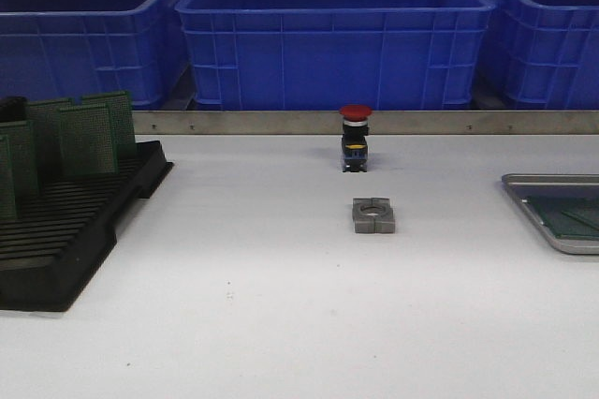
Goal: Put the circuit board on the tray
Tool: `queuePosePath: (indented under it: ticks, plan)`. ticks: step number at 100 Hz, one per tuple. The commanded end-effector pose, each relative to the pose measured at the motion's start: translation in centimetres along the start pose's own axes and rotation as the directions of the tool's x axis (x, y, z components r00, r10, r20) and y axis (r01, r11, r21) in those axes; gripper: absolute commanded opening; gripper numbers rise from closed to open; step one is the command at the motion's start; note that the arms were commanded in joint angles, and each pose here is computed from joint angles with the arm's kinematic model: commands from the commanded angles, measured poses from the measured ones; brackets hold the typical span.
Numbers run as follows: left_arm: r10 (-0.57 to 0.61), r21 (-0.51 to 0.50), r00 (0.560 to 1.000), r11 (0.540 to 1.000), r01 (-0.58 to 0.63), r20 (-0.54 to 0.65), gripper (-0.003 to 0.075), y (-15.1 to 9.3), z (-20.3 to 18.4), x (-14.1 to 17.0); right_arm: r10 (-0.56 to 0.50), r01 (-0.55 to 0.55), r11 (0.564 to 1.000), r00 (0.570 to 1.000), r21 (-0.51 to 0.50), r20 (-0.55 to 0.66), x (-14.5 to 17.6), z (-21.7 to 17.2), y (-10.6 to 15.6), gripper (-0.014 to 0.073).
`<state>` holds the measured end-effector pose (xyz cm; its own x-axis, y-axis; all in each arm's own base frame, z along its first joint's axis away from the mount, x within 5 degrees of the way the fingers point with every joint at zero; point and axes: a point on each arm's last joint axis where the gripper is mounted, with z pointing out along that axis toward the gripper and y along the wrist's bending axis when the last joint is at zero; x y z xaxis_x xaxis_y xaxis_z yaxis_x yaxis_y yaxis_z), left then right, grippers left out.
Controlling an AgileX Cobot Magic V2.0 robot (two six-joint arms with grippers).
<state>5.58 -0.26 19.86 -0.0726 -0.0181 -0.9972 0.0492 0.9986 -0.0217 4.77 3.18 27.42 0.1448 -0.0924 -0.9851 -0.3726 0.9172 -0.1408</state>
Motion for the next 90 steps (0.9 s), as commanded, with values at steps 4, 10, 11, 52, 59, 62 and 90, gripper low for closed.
queuePosePath:
  ticks: [4,10,11,52,59,62,90]
  plan:
    - [-0.011,0.007,0.998,1.0,0.011,0.063,-0.002,0.0,0.0,0.7,0.018,-0.019,1.0,1.0,0.017,0.024,-0.8,0.1,-0.2,-0.0062]
    - [-0.011,0.007,0.998,1.0,0.011,0.063,-0.002,0.0,0.0,0.7,0.018,-0.02,0.998,0.999,0.058,0.031,-0.8,0.0,-0.6,-0.0062]
    - [-0.011,0.007,0.998,1.0,0.011,0.063,-0.002,0.0,0.0,0.7,0.018,-0.021,0.998,0.999,0.065,0.032,-0.8,0.1,-0.7,-0.0062]
    - [-0.011,0.007,0.998,1.0,0.011,0.061,-0.002,0.0,0.1,0.7,0.037,-0.058,0.908,0.998,0.415,0.058,3.6,-0.7,-3.1,-0.0062]
    - [-0.011,0.007,0.998,1.0,0.011,0.061,-0.002,0.0,0.1,0.7,0.059,-0.082,0.899,0.996,0.43,0.066,4.7,-0.9,-3.0,-0.0062]
    - [-0.011,0.007,0.998,1.0,0.011,0.061,-0.002,0.0,0.1,0.7,0.053,-0.075,0.895,0.997,0.44,0.061,5.4,-1.0,-2.9,-0.0062]
    - [-0.011,0.007,0.998,1.0,0.011,0.061,-0.002,0.0,0.1,0.7,0.039,-0.056,0.887,0.998,0.459,0.046,6.2,-1.5,-2.6,-0.0062]
